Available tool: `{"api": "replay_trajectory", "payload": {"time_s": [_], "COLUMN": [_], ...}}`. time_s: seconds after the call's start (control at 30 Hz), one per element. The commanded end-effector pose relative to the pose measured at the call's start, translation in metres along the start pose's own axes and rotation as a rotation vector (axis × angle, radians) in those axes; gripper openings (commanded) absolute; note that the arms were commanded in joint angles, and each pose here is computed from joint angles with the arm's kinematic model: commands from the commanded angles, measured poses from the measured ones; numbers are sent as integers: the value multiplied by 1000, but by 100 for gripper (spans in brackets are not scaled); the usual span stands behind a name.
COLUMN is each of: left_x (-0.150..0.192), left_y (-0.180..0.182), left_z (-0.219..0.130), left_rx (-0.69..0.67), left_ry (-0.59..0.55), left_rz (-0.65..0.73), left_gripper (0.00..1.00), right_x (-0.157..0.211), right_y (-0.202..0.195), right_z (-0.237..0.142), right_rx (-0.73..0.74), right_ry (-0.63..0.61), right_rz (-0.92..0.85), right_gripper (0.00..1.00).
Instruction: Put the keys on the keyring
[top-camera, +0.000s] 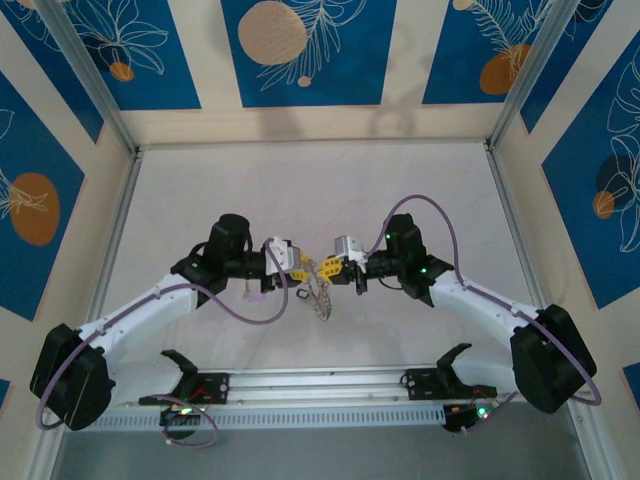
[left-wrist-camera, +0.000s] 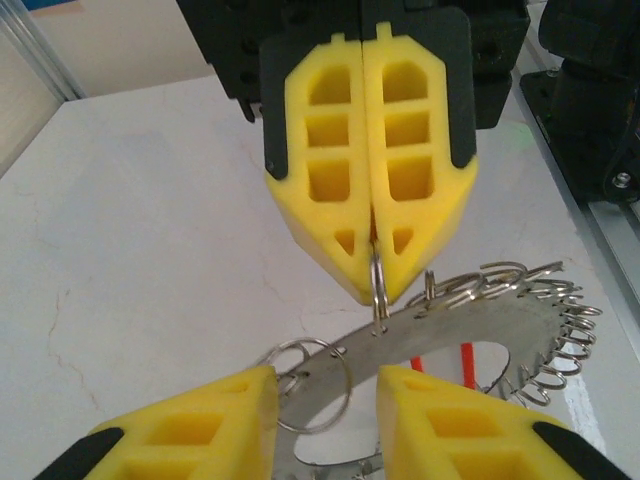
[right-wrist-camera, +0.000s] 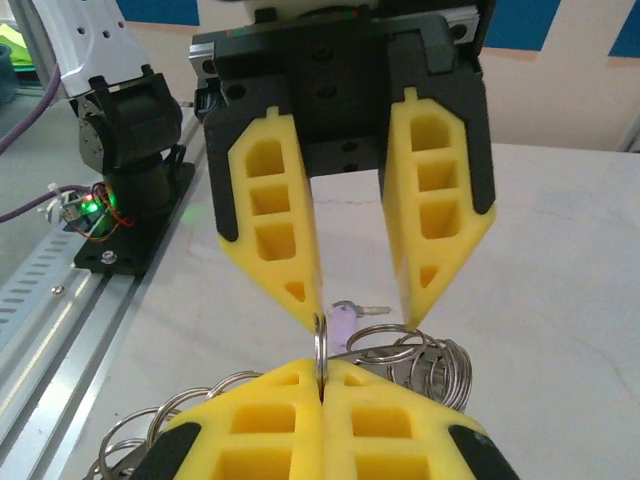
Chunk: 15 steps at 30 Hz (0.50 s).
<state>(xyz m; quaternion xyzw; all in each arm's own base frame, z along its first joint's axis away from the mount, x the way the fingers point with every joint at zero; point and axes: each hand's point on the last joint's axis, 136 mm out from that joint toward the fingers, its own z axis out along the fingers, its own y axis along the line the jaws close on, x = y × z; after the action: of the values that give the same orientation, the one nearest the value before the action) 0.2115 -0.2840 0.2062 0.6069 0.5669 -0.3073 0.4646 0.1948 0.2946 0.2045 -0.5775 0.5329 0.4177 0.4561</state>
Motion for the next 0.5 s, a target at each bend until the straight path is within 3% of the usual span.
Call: {"api": "replay_trajectory", "payload": {"time_s": [0.0, 0.47], "left_x": [-8, -4], "left_y": [-1, -13], "left_z": [-3, 5], "left_rx": [5, 102], "left_ry": [-44, -34], "left_rz": [10, -14], "left_gripper": [29, 24], "right_x": [-8, -6], "right_y": [4, -5], "right_z": [0, 5], "right_rx": [-44, -14], "right_ry": [-31, 14], "right_rz": [7, 10], "right_gripper": [0, 0]}}
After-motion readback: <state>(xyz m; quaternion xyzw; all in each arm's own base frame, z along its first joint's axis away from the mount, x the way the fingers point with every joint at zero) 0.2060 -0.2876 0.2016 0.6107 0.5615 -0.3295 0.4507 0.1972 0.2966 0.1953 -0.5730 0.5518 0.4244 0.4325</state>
